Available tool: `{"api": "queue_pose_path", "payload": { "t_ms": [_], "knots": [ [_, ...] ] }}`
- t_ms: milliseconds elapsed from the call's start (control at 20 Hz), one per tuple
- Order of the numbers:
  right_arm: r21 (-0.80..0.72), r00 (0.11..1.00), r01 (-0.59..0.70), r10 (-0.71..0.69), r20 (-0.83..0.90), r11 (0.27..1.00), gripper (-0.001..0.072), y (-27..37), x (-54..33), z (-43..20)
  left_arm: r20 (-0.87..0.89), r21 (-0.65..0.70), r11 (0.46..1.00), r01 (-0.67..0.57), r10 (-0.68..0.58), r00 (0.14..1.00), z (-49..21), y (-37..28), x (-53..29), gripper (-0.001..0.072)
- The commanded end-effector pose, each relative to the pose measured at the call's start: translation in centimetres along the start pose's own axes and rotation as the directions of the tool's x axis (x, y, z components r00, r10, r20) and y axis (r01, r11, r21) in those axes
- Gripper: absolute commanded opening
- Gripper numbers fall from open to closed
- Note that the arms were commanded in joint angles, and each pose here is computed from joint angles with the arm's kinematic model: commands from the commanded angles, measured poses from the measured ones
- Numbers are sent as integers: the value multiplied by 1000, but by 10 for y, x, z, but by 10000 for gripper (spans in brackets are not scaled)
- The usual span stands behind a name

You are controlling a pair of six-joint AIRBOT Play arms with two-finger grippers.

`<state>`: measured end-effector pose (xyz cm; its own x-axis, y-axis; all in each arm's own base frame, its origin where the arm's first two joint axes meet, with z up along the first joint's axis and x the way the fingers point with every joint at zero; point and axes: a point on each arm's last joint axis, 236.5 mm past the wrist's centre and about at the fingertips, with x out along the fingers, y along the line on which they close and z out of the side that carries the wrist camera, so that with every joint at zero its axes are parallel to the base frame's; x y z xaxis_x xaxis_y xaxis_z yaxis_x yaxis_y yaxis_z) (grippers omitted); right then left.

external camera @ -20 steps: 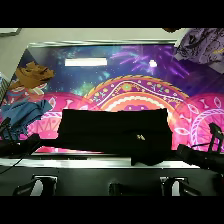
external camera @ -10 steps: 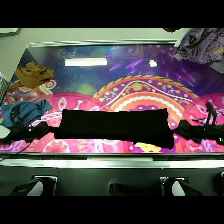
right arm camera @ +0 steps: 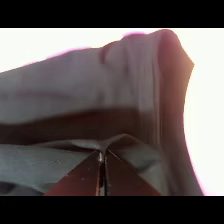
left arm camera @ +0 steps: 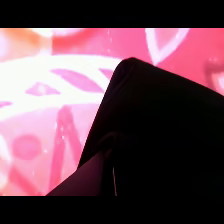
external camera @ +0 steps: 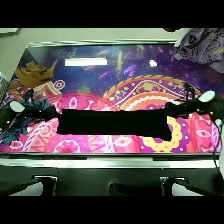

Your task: Fold the clothes and pants, and hang the long-sleeved shirts on hangers.

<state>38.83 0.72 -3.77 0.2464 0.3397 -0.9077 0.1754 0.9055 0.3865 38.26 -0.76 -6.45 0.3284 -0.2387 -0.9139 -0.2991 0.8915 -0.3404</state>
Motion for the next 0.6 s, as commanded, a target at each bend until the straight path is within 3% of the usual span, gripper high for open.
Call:
{"api": "queue_pose_path", "payload": {
  "t_ms": [0,200,250,300,350,400,450,550],
  "knots": [
    [-16,999,31,-31,-15,999,27,-1,29,18,-30,21,1000,0,1,1000,13,-5,23,13],
    [-4,998,32,-32,-45,999,29,-6,41,14,-89,30,1000,-5,8,996,1,-8,44,15],
    [-3,998,30,-30,-48,1000,55,-5,40,13,-97,32,999,-4,7,995,-1,-9,47,19],
    [8,998,29,-28,-59,1000,160,-5,40,11,-97,34,999,-3,6,995,-1,-10,47,40],
    [26,997,26,-24,-76,999,278,-3,36,9,-96,29,1000,-1,4,995,-1,-13,46,134],
    [31,996,22,-19,-90,999,385,1,29,9,-98,31,1000,3,0,995,1,-15,43,305],
    [27,996,7,-5,-89,1000,391,6,18,14,-104,39,999,6,-2,995,3,-18,38,385],
    [16,999,-13,14,-41,1000,452,7,-14,30,-103,48,999,11,-6,995,11,-22,23,414]
  ]
}}
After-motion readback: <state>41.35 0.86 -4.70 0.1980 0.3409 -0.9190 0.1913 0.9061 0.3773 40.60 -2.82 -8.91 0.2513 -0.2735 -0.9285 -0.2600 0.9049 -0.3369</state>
